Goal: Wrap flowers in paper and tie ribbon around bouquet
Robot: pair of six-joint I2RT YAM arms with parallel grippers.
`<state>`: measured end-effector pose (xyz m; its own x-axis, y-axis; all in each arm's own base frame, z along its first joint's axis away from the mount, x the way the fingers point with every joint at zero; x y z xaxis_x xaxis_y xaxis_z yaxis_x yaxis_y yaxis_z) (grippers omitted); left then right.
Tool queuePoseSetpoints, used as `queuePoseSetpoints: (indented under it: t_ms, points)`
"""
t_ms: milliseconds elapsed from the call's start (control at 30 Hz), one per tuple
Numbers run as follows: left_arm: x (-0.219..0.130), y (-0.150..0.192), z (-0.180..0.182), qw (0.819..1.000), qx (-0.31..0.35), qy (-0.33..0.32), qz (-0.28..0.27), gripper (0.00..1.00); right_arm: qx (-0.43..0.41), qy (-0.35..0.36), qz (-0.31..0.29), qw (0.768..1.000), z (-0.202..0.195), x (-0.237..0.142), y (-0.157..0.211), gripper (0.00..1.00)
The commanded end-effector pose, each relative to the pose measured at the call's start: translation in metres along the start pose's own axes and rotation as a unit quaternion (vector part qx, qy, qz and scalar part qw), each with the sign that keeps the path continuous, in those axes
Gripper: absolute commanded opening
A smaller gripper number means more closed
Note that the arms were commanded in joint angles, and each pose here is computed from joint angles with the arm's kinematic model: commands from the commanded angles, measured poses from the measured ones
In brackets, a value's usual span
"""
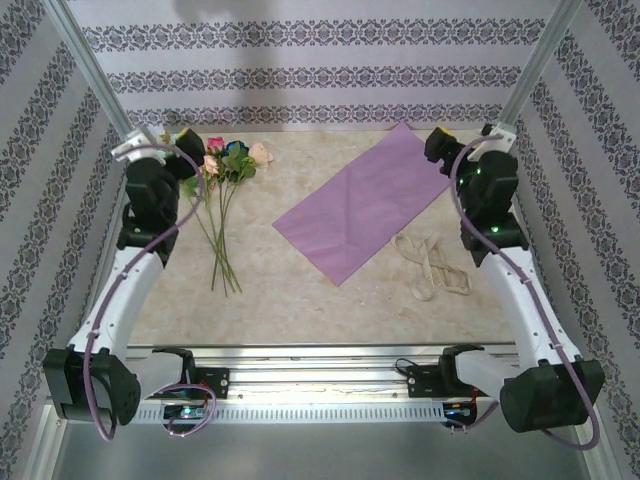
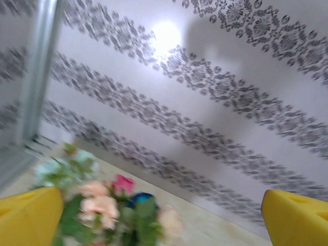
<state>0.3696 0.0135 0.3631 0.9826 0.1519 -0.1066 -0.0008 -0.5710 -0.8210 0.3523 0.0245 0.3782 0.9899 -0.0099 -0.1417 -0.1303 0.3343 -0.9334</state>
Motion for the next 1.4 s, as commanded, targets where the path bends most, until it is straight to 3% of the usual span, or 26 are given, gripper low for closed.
queuePoseSetpoints:
  t_ms: [0,67,100,200,233,267,333,467,600,800,1233,1300,1367]
  points:
    - [0.020,0.106,0.009,0.950,-0.100,-0.047,0.293,0.89,-0.033,0.037,0.278,0.959,0.025,0.012,0.106,0.78]
    - [0.027,0.138,-0.007,0.925,-0.104,-0.038,0.364,0.82,-0.050,-0.007,0.352,0.935,0.053,0.020,0.145,0.61]
    - [0.028,0.151,-0.013,0.917,-0.099,-0.034,0.386,0.79,-0.054,-0.016,0.379,0.924,0.064,0.021,0.162,0.59]
    - [0.031,0.193,-0.016,0.888,-0.088,-0.061,0.448,0.70,-0.082,-0.048,0.451,0.887,0.092,0.026,0.211,0.60]
    - [0.033,0.209,-0.016,0.876,-0.099,-0.064,0.467,0.63,-0.095,-0.047,0.471,0.876,0.098,0.028,0.226,0.60]
    - [0.036,0.224,-0.018,0.864,-0.111,-0.066,0.486,0.54,-0.097,-0.043,0.494,0.863,0.100,0.030,0.241,0.61]
    - [0.043,0.247,-0.022,0.849,-0.115,-0.073,0.510,0.49,-0.072,-0.019,0.526,0.847,0.090,0.037,0.264,0.58]
    - [0.067,0.278,-0.043,0.845,-0.091,-0.055,0.524,0.41,0.002,0.026,0.569,0.822,0.056,0.053,0.297,0.51]
    - [0.095,0.310,-0.055,0.838,-0.077,-0.049,0.538,0.33,0.010,0.042,0.583,0.811,0.043,0.067,0.313,0.47]
    - [0.094,0.364,-0.038,0.805,-0.061,-0.081,0.584,0.19,0.010,0.051,0.611,0.790,0.037,0.076,0.339,0.44]
    - [-0.029,0.370,0.032,0.771,-0.103,-0.170,0.605,0.12,-0.068,-0.006,0.656,0.752,0.058,0.063,0.365,0.46]
    - [-0.043,0.364,0.037,0.773,-0.111,-0.173,0.601,0.12,-0.075,-0.020,0.662,0.746,0.067,0.061,0.368,0.46]
    - [-0.045,0.349,0.040,0.788,-0.093,-0.180,0.581,0.13,-0.084,-0.028,0.661,0.745,0.076,0.058,0.367,0.47]
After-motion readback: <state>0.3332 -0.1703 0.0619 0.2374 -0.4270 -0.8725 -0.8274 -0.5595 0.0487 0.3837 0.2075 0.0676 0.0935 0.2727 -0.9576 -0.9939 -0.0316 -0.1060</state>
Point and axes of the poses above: each hand's point on the last joint's axis, 136 mm out from that joint toward the fingers, its own x axis out along the fingers, its own z axis along the line the jaws close on, y = z × x, the point moved 5 cm from there along -x, back along the fingers, and after that the axes turned 5 degrees about -x, right-handed, at the moved point
